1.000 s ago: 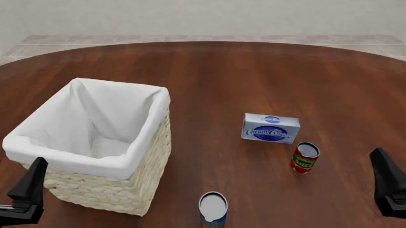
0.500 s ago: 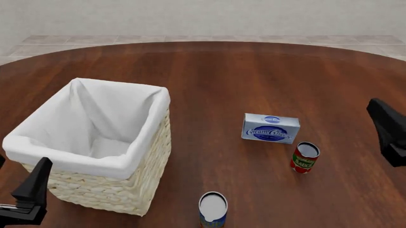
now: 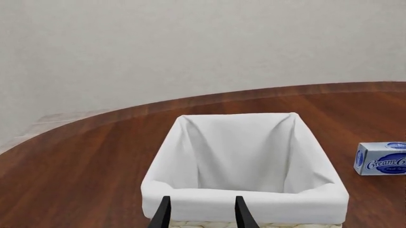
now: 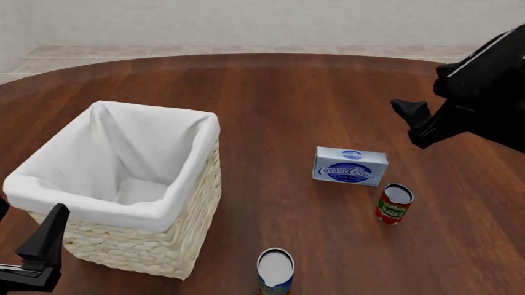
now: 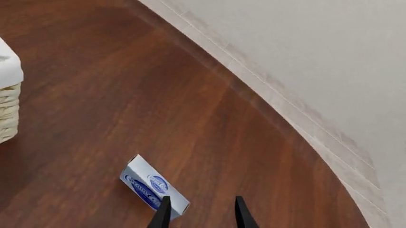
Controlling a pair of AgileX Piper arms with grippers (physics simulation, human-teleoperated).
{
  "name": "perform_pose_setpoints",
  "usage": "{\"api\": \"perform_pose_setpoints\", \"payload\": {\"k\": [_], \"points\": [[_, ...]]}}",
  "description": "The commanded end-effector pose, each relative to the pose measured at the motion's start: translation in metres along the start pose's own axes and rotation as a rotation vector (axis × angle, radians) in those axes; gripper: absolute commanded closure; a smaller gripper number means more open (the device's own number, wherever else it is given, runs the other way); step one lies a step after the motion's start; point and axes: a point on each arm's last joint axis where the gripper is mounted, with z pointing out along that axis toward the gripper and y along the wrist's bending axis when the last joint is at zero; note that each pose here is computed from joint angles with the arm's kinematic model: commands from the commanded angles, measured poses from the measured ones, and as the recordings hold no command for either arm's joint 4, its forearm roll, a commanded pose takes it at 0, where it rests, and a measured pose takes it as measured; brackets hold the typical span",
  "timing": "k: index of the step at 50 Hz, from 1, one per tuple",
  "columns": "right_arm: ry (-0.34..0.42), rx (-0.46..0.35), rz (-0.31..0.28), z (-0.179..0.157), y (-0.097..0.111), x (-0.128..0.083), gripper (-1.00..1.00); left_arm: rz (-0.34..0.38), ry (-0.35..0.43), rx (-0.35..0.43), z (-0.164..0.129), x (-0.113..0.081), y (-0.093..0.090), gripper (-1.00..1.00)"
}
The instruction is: Pick up the cream cheese box, and put it in the basket.
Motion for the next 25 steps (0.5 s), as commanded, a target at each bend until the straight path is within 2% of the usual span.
{"api": "perform_pose_setpoints", "payload": {"k": [1, 2, 5, 7, 8, 9, 11, 15, 19, 20, 25], "points": [[0.102, -0.125, -0.185, 0.054, 0.009, -0.008, -1.0, -0.012, 0.002, 0.001, 0.0, 0.0, 0.0, -1.0], [0.113, -0.134, -0.188, 0.057, 0.01, -0.008, -1.0, -0.013, 0.003, 0.003, 0.0, 0.0, 0.0, -1.0], [0.161, -0.187, -0.246, 0.073, 0.017, -0.001, -1.0, -0.011, 0.006, 0.011, 0.001, 0.0, -0.001, -1.0], [0.191, -0.204, -0.295, 0.083, 0.019, 0.009, -1.0, -0.011, 0.007, 0.014, 0.001, 0.0, -0.001, -1.0], [0.207, -0.223, -0.35, 0.088, 0.024, 0.018, -1.0, -0.01, 0.008, 0.016, 0.001, 0.0, -0.001, -1.0], [0.231, -0.245, -0.362, 0.093, 0.026, 0.022, -1.0, -0.01, 0.008, 0.017, 0.001, 0.0, -0.001, -1.0], [0.239, -0.262, -0.348, 0.097, 0.029, 0.019, -1.0, -0.009, 0.008, 0.017, 0.001, 0.0, -0.001, -1.0], [0.275, -0.304, -0.366, 0.109, 0.036, 0.026, -1.0, -0.012, 0.008, 0.016, 0.001, 0.0, -0.001, -1.0], [0.295, -0.329, -0.423, 0.119, 0.04, 0.038, -1.0, -0.009, 0.007, 0.022, 0.001, 0.0, -0.001, -1.0], [0.298, -0.321, -0.402, 0.125, 0.037, 0.034, -1.0, -0.008, 0.007, 0.024, 0.002, 0.0, -0.001, -1.0], [0.313, -0.338, -0.409, 0.134, 0.039, 0.036, -1.0, -0.008, 0.007, 0.026, 0.001, 0.0, -0.002, -1.0]]}}
